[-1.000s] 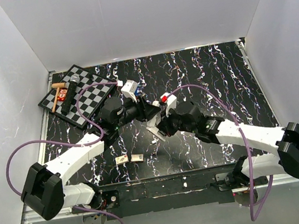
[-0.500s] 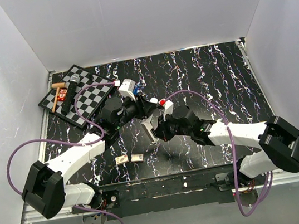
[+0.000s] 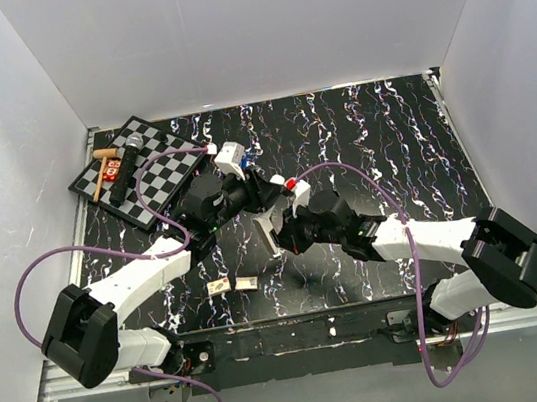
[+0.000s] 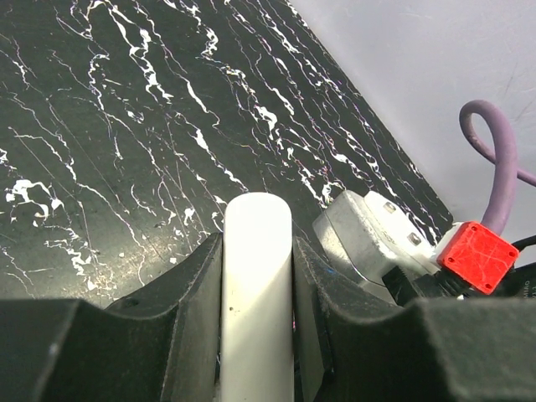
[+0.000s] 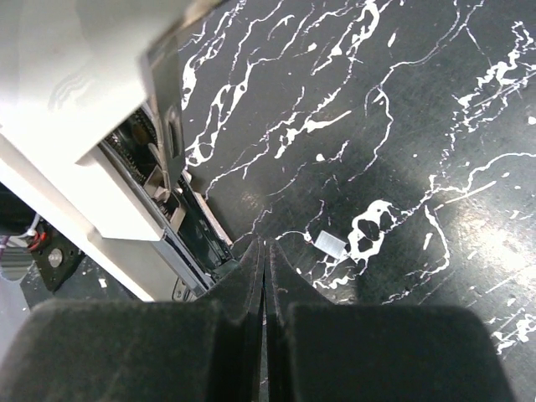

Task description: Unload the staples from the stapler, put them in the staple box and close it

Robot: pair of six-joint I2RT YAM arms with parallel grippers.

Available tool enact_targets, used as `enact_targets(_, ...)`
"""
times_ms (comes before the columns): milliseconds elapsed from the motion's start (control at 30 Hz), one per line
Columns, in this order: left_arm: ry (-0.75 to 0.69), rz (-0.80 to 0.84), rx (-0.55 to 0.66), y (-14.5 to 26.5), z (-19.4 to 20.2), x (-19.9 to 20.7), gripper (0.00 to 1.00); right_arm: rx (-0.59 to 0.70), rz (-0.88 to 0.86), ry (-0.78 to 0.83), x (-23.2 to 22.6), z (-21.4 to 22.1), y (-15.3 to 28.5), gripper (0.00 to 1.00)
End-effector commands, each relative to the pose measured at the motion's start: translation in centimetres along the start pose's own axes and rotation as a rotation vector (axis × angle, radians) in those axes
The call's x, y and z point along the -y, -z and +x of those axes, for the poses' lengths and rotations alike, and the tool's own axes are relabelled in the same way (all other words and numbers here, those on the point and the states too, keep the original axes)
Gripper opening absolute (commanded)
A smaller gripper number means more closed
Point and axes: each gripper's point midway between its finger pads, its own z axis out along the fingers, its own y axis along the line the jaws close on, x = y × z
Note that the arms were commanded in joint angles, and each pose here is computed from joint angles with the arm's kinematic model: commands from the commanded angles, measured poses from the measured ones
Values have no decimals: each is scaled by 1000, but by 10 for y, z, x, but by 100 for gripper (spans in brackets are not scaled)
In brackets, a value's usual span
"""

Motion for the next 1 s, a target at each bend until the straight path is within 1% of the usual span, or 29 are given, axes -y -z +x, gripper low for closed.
enact_targets(0, -31, 28, 39, -1, -14, 10, 0, 63, 11, 53, -6, -23, 5, 1)
enact_targets(300, -34, 26, -9, 0, -2, 12, 0, 114, 52, 187, -8, -56, 17, 1)
enact_targets(467, -34, 30, -16, 1, -1, 15, 0, 130, 52, 251, -14, -70, 24, 1)
enact_targets(833, -38, 29, -29, -4, -3, 18, 0, 131, 15, 238, -21, -69, 25, 1)
enact_targets(900, -42, 14, -52, -8, -2, 16, 0, 130, 9, 220, -20, -65, 23, 1)
enact_targets(967, -46, 4, -99, -15, 4, 14, 0, 127, 1, 199, -19, -60, 21, 1)
